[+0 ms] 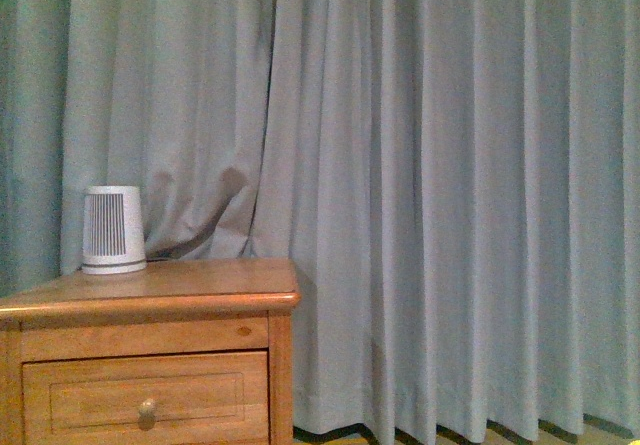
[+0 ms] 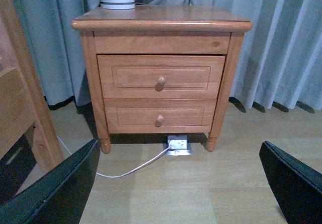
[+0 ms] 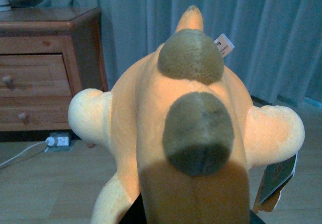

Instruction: Put away toys

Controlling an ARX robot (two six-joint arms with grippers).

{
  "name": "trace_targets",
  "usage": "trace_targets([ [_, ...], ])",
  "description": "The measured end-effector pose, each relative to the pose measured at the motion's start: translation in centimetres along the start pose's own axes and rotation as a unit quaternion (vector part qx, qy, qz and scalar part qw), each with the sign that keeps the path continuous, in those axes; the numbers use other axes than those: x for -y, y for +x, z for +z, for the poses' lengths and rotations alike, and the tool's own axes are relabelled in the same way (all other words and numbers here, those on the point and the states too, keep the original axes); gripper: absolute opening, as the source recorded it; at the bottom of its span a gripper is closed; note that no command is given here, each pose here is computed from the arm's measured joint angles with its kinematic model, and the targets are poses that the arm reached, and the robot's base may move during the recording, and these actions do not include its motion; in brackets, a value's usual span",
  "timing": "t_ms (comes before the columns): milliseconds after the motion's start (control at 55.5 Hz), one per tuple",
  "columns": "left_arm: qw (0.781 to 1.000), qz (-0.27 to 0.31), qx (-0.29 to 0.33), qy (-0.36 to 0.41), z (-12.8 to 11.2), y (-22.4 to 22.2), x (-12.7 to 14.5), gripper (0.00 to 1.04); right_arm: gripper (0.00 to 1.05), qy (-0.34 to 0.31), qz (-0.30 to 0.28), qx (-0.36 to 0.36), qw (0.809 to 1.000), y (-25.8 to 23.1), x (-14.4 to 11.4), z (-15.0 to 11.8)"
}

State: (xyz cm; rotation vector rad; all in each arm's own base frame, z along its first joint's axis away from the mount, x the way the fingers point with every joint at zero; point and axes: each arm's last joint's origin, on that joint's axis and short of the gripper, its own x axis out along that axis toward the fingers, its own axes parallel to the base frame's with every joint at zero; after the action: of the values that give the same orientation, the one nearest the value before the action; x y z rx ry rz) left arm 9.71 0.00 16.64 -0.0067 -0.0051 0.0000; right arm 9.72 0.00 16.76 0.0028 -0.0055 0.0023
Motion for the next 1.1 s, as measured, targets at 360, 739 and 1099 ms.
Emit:
trace_targets([
  [360, 1.000, 0.001, 0.000, 0.000, 0.00, 0.00, -0.02, 0.98, 0.07, 0.000, 0.002, 0.000, 1.000, 0.00, -0.02, 0.00],
  [739, 1.000, 0.001, 0.000, 0.000, -0.01, 0.00, -0.01, 0.98, 0.07, 0.000, -0.001, 0.000, 1.000, 0.00, 0.00, 0.00],
  [1099, 1.000, 0.001, -0.001, 0.000, -0.01, 0.00, -0.01, 0.98, 0.07, 0.000, -0.001, 0.000, 1.000, 0.00, -0.01, 0.00],
])
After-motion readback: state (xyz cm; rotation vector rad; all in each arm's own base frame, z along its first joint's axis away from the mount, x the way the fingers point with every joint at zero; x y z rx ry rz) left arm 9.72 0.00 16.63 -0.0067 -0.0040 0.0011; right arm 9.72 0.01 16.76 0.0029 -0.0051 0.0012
